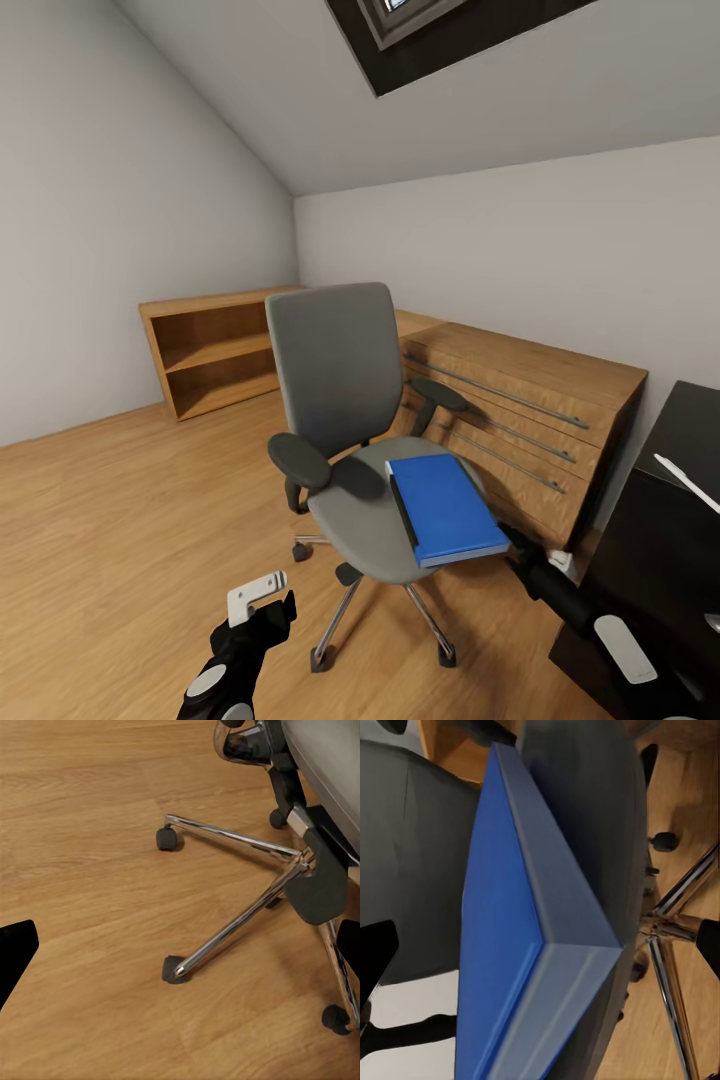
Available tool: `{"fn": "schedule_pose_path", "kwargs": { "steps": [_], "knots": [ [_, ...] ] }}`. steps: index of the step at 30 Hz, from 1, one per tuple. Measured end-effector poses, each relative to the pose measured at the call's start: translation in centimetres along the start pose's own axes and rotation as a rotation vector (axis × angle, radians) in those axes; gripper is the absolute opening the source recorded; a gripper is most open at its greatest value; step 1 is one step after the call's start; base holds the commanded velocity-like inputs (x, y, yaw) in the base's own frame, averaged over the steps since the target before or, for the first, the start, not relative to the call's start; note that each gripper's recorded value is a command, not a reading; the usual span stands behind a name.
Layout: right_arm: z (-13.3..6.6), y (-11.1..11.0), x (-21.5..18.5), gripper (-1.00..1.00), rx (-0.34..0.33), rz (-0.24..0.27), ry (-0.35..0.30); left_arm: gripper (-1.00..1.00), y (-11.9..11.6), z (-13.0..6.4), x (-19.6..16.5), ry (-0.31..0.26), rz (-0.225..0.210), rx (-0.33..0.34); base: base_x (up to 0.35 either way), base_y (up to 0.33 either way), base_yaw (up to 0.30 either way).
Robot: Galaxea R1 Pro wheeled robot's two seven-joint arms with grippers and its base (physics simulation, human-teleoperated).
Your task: In the bedroom, organize the workspace by keeping the computer under the desk, ensuring the monitor is on the desk, placing the keyboard on the desk next to the monitor, placing the mouse on the desk next to the keyboard, moving the folder from the swivel chair onto the desk next to the mouse, stacking the notebook on top of the folder with the pen on top of the notebook, and positioning the swivel chair next to the desk.
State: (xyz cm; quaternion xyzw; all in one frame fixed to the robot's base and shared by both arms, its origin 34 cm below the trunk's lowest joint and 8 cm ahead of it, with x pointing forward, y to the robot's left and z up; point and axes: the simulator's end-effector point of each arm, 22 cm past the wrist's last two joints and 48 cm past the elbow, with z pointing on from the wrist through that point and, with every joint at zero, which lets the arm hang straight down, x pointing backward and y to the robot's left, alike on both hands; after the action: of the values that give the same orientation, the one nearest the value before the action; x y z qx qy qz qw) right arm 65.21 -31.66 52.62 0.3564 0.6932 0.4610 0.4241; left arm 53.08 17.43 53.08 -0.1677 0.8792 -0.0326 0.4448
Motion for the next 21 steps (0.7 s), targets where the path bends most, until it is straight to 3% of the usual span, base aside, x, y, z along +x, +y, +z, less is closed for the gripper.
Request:
{"fn": "schedule_pose_path", "kwargs": {
  "steps": [21],
  "knots": [
    [-0.6,-0.3,-1.5,1.0,0.002,0.012,-0.035,1.0,-0.8,-0.3,0.7,0.009,0.018,0.015,0.0,0.0,0.0]
  ]
}}
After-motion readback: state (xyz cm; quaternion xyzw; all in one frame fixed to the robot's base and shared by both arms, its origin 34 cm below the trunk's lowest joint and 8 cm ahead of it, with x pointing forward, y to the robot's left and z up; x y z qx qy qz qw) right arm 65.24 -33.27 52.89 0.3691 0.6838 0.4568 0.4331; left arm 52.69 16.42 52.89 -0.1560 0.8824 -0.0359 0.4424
